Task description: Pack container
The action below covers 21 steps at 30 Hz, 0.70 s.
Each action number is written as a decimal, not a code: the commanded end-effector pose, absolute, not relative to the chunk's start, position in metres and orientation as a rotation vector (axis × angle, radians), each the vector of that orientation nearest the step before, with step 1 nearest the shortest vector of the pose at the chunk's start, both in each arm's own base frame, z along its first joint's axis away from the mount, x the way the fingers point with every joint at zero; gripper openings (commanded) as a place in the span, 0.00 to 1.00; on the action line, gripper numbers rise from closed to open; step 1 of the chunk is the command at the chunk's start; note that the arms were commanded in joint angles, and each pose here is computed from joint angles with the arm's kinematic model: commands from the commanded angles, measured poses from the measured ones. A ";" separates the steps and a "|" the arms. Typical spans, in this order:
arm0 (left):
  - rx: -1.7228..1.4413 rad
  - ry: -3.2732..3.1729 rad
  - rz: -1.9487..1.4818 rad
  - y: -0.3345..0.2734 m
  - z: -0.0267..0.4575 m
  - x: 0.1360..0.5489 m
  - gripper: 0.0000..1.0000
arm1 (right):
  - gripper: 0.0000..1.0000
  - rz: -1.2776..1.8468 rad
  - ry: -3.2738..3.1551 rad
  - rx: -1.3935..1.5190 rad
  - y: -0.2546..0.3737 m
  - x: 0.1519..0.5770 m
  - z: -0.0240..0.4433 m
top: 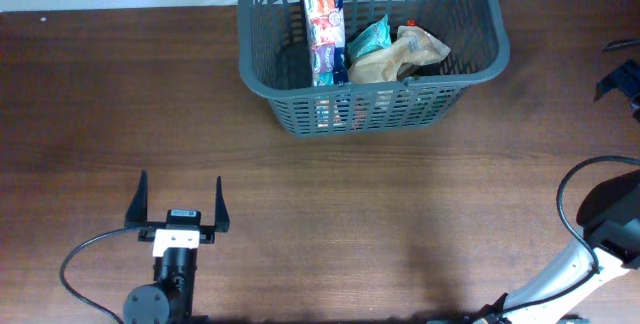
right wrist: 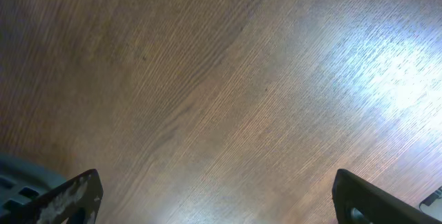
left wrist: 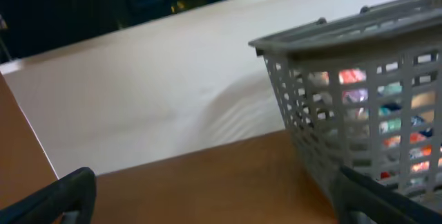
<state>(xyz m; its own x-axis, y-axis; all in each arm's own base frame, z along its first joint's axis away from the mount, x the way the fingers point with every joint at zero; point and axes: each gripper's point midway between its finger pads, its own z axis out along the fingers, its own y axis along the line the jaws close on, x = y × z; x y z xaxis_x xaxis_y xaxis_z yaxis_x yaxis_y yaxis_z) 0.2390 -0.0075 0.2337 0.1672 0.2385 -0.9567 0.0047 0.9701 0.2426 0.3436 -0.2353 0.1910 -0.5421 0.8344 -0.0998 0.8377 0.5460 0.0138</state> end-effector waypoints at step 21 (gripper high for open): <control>0.216 1.636 0.170 -0.003 0.157 0.246 0.99 | 0.99 -0.072 2.688 1.449 -0.237 0.342 0.189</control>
